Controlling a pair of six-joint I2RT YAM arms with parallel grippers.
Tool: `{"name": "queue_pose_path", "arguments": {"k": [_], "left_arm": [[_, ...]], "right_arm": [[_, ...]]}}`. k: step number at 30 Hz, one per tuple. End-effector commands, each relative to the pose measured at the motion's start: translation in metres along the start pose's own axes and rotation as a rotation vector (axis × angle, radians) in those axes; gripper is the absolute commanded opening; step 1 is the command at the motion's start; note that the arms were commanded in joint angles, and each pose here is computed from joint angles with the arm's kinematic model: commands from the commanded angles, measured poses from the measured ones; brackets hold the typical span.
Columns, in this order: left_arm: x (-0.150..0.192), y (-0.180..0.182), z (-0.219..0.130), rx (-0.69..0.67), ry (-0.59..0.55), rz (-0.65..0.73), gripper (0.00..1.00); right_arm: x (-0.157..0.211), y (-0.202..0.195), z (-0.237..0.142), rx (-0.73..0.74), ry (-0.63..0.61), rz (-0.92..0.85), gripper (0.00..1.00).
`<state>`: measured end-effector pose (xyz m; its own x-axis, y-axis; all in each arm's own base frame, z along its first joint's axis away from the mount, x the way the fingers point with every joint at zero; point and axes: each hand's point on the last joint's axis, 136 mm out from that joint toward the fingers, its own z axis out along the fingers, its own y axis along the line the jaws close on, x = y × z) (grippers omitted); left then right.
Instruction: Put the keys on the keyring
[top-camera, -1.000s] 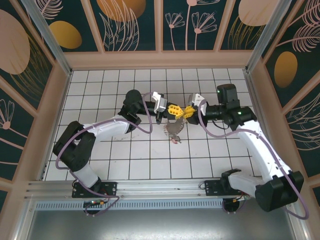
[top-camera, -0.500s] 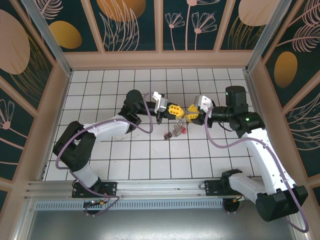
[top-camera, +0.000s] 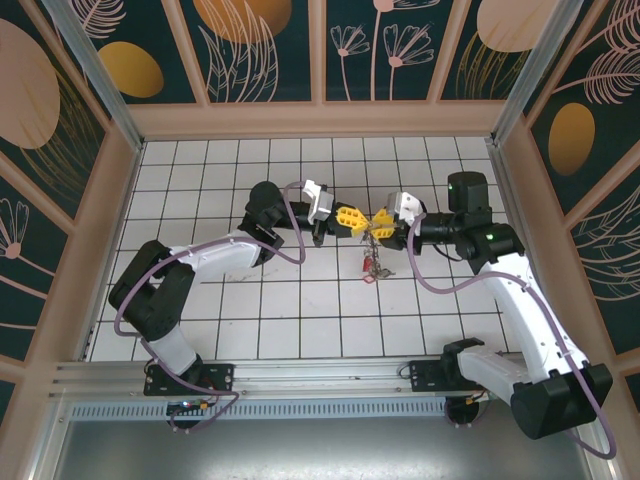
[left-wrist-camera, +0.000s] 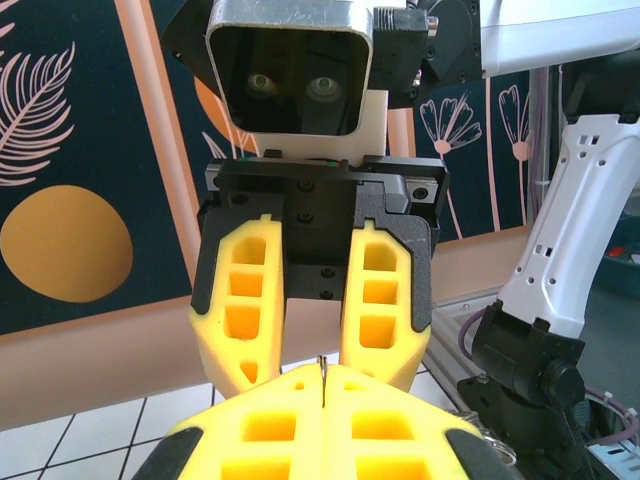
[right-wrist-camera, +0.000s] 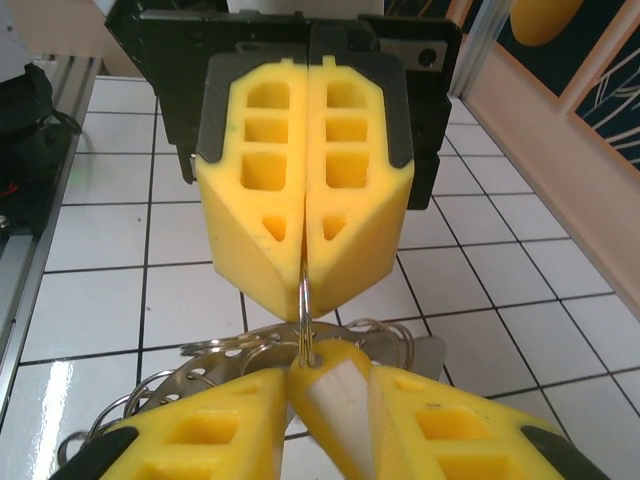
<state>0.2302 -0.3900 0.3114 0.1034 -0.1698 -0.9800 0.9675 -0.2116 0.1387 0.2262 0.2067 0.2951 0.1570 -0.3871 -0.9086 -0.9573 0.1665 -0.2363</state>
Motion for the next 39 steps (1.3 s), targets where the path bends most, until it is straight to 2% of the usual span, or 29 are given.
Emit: {"name": "queue_pose_path", "arguments": {"k": [1,7,11,12,16,21,22,23,24,30,35,36,38,39], "left_arm": [[-0.017,0.000,0.005,0.016,-0.040,0.053,0.00],[-0.019,0.000,0.005,0.016,-0.042,0.051,0.00],[-0.018,0.001,0.004,0.009,-0.043,0.044,0.00],[-0.018,0.001,0.004,0.006,-0.042,0.040,0.00],[-0.002,0.008,0.007,-0.008,0.037,-0.015,0.00],[0.013,0.002,0.001,-0.019,0.127,0.018,0.00],[0.014,0.001,0.001,-0.017,0.130,0.013,0.00],[0.014,0.000,0.001,-0.011,0.129,0.007,0.00],[0.013,0.000,0.001,-0.003,0.127,0.001,0.00],[0.007,0.001,0.003,0.001,0.095,-0.008,0.00],[0.007,-0.001,0.004,0.020,0.090,-0.009,0.00],[0.007,0.000,0.004,0.021,0.089,-0.011,0.00],[0.006,0.000,0.004,0.016,0.083,-0.013,0.00],[0.003,0.000,0.003,0.010,0.074,-0.009,0.00]], "right_arm": [[-0.011,0.004,0.002,-0.043,-0.067,-0.027,0.25],[-0.012,0.004,0.004,-0.071,-0.071,-0.022,0.17],[-0.009,0.004,0.005,-0.075,-0.056,-0.018,0.01],[-0.008,0.003,0.005,-0.071,-0.050,-0.018,0.00],[-0.004,0.000,0.003,-0.038,-0.007,-0.028,0.00],[-0.006,0.004,0.002,-0.041,0.006,-0.046,0.00],[-0.008,0.005,0.001,-0.042,-0.003,-0.048,0.00],[-0.009,0.006,0.002,-0.048,-0.011,-0.047,0.08],[-0.010,0.006,0.002,-0.048,-0.019,-0.050,0.10],[-0.013,0.008,0.005,-0.064,-0.034,-0.056,0.11],[-0.012,0.010,0.007,-0.081,-0.030,-0.050,0.17],[-0.012,0.010,0.007,-0.086,-0.027,-0.046,0.14],[-0.012,0.011,0.008,-0.099,-0.027,-0.039,0.00],[-0.012,0.011,0.008,-0.102,-0.025,-0.040,0.00]]}}
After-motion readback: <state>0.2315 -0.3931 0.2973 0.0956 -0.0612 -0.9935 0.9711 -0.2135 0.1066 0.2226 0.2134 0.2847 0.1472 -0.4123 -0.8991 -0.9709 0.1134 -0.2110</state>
